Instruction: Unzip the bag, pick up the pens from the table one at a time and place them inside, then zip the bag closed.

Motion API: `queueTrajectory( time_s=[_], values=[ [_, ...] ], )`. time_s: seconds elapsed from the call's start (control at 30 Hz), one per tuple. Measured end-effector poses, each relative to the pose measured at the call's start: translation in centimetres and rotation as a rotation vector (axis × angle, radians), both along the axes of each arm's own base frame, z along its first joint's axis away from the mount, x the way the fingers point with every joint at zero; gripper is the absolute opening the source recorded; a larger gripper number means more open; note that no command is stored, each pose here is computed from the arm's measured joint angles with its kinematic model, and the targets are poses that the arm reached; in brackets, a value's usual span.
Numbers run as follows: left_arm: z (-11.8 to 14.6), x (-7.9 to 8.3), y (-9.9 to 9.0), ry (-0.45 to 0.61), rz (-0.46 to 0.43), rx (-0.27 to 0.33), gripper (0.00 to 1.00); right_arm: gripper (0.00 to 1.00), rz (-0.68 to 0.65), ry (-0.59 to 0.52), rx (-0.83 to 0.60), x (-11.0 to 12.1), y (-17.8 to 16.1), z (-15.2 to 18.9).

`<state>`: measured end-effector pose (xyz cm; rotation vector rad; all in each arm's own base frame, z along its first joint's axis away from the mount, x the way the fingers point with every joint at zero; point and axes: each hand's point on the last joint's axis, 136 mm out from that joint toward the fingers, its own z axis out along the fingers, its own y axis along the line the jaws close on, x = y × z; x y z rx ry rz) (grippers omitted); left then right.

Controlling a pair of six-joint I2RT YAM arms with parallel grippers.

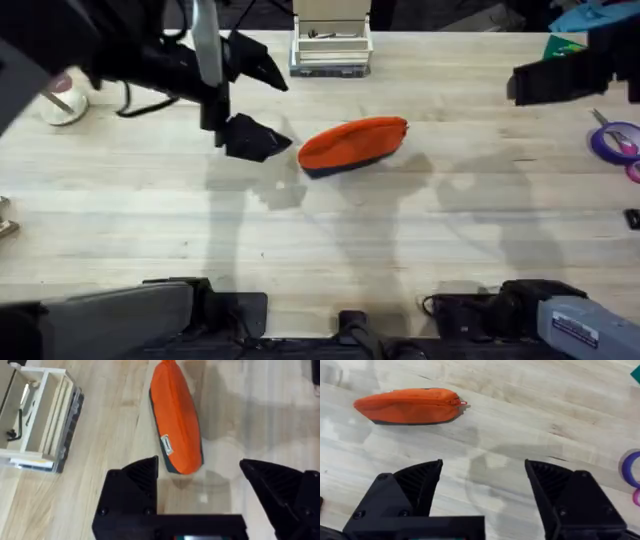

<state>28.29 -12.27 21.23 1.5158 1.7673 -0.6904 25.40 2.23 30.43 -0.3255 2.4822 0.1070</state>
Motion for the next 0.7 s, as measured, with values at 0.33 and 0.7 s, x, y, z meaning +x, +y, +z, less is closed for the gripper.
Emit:
queueTrajectory(
  time_s=[0.33,0.7],
  values=[
    [3.8,-0.6,1.1,0.010,0.139,0.062,0.993,0.998,0.013,0.022,0.035,-1.6,0.6,-3.0],
    [6.6,-2.3,2.3,0.115,0.420,0.042,0.995,0.997,0.033,0.027,0.102,-1.9,1.8,-3.4]
  ],
)
